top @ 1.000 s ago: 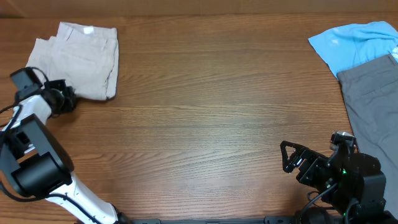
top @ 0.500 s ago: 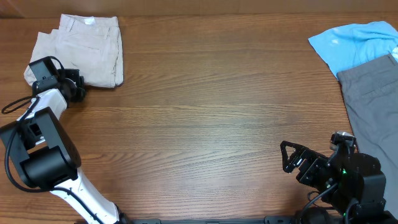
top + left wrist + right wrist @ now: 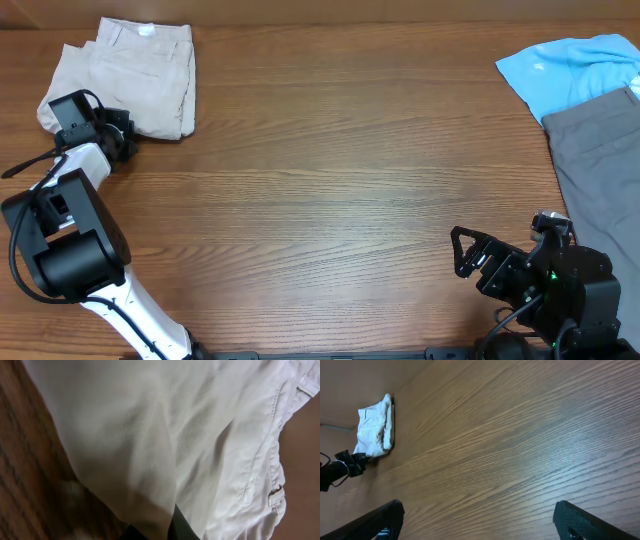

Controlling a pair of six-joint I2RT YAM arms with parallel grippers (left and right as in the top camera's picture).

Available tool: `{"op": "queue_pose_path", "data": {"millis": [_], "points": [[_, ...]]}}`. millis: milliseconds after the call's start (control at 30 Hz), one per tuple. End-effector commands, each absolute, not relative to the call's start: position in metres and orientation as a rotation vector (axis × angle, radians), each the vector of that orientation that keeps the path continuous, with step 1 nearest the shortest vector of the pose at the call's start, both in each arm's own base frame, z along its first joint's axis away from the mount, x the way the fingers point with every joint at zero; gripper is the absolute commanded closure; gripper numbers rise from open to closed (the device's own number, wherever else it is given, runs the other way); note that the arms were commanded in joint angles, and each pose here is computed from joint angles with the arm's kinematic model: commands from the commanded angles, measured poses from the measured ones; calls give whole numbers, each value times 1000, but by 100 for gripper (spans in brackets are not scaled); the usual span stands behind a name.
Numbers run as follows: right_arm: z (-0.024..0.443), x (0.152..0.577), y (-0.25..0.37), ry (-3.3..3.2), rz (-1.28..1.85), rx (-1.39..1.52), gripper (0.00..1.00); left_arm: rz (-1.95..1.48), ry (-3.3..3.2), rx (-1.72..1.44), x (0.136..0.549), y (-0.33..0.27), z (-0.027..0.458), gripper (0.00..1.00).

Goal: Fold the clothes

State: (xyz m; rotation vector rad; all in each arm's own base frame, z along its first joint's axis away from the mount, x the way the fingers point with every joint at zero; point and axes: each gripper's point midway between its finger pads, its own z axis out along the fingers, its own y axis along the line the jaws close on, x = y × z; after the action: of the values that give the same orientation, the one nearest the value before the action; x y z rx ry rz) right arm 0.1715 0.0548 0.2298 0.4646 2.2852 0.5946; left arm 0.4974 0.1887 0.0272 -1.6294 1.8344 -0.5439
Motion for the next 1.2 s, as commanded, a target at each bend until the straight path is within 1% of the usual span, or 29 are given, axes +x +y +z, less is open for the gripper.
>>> {"op": "queue_pose_path", "data": {"millis": [0, 100, 200, 333, 367, 400, 467, 500, 533, 567, 800, 967, 1033, 1100, 1133, 1167], "points": [[236, 173, 55, 2265, 597, 462, 0, -532, 1833, -1652, 499, 183, 18, 92], [236, 173, 55, 2265, 597, 462, 0, -552, 1826, -1646, 504, 176, 20, 91], [237, 173, 55, 2264, 597, 461, 0, -562, 1828, -1620, 510, 169, 23, 88], [236, 173, 55, 2265, 597, 462, 0, -543, 1837, -1594, 514, 163, 24, 86], [236, 173, 55, 2265, 597, 462, 0, -535, 1848, -1578, 514, 161, 24, 84], [236, 173, 55, 2265, 597, 462, 0, -532, 1857, -1566, 515, 160, 24, 81], [236, 173, 55, 2265, 597, 462, 0, -519, 1876, -1541, 515, 160, 23, 60], [236, 173, 55, 2265, 597, 462, 0, -510, 1892, -1521, 514, 159, 23, 51], [236, 173, 55, 2265, 597, 462, 0, -501, 1903, -1512, 513, 160, 22, 45], [236, 173, 55, 2265, 597, 462, 0, -492, 1912, -1505, 512, 162, 22, 42], [236, 173, 55, 2265, 597, 462, 0, -416, 1979, -1440, 500, 180, 17, 43], [236, 173, 55, 2265, 597, 462, 0, -416, 1980, -1460, 493, 189, 15, 42], [236, 173, 55, 2265, 597, 462, 0, -446, 1998, -1434, 494, 187, 17, 48], [236, 173, 55, 2265, 597, 462, 0, -453, 2015, -1399, 494, 185, 21, 50], [236, 173, 55, 2265, 597, 462, 0, -447, 2015, -1401, 493, 185, 24, 50], [237, 173, 55, 2264, 597, 461, 0, -440, 2012, -1401, 492, 186, 28, 46]]}}
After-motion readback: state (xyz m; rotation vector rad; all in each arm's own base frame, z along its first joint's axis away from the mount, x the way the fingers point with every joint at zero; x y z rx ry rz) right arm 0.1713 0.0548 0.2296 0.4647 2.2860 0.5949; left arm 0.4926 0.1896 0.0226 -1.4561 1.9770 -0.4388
